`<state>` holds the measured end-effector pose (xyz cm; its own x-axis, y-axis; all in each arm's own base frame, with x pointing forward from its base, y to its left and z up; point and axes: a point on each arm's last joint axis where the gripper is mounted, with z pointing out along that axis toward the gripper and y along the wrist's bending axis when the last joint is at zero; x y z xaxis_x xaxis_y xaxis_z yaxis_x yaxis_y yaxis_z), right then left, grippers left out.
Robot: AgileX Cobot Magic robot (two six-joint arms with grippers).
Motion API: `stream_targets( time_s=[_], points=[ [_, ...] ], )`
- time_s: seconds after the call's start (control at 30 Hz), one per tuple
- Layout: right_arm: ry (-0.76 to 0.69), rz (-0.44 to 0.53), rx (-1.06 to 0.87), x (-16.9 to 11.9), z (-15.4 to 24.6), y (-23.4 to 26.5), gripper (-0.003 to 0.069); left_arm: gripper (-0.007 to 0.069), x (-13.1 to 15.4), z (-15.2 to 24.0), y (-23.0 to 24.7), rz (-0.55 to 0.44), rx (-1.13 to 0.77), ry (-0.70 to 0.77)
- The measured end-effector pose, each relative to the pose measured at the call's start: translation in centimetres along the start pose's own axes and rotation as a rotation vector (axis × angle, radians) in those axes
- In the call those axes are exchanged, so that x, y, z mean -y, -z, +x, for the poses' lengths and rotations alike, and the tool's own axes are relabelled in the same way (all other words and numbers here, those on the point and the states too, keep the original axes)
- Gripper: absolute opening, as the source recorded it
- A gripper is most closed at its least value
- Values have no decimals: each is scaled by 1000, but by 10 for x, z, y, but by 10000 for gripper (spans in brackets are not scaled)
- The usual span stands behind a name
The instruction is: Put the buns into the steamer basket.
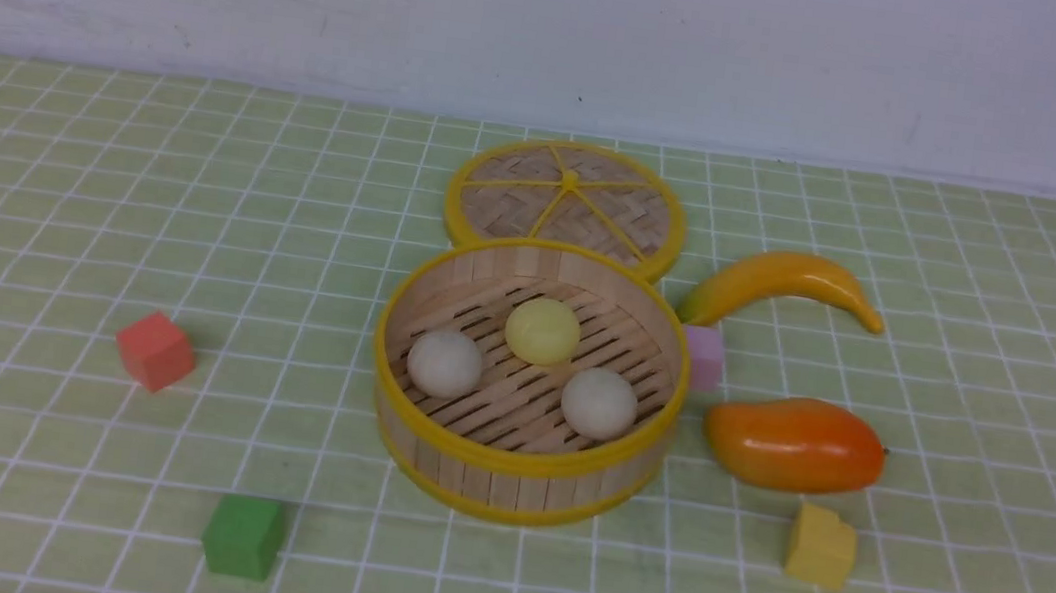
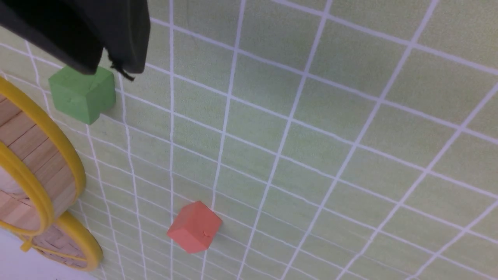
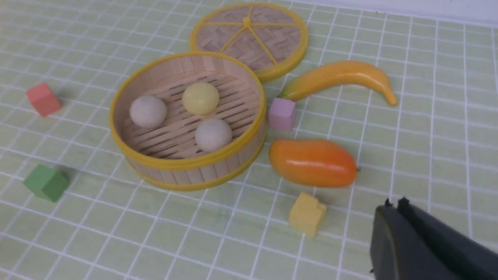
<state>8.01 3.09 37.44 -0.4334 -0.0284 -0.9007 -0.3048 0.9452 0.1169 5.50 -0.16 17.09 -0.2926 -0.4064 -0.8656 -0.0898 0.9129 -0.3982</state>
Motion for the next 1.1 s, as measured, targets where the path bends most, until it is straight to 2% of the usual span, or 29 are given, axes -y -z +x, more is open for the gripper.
stream_targets(
  time_s=[0.1,0.27,0.83,0.97,1.1],
  points=[
    [-29,1,49,8,44,11,-20,95,0,0,0,0,0,0],
    [-41,18,17,13,73,3,-20,102,0,0,0,0,0,0],
    [-49,38,3,15,79,-1,-9,118,0,0,0,0,0,0],
    [-58,188,106,23,80,6,-5,124,0,0,0,0,0,0],
    [-23,316,172,29,102,-3,-1,128,0,0,0,0,0,0]
  ],
)
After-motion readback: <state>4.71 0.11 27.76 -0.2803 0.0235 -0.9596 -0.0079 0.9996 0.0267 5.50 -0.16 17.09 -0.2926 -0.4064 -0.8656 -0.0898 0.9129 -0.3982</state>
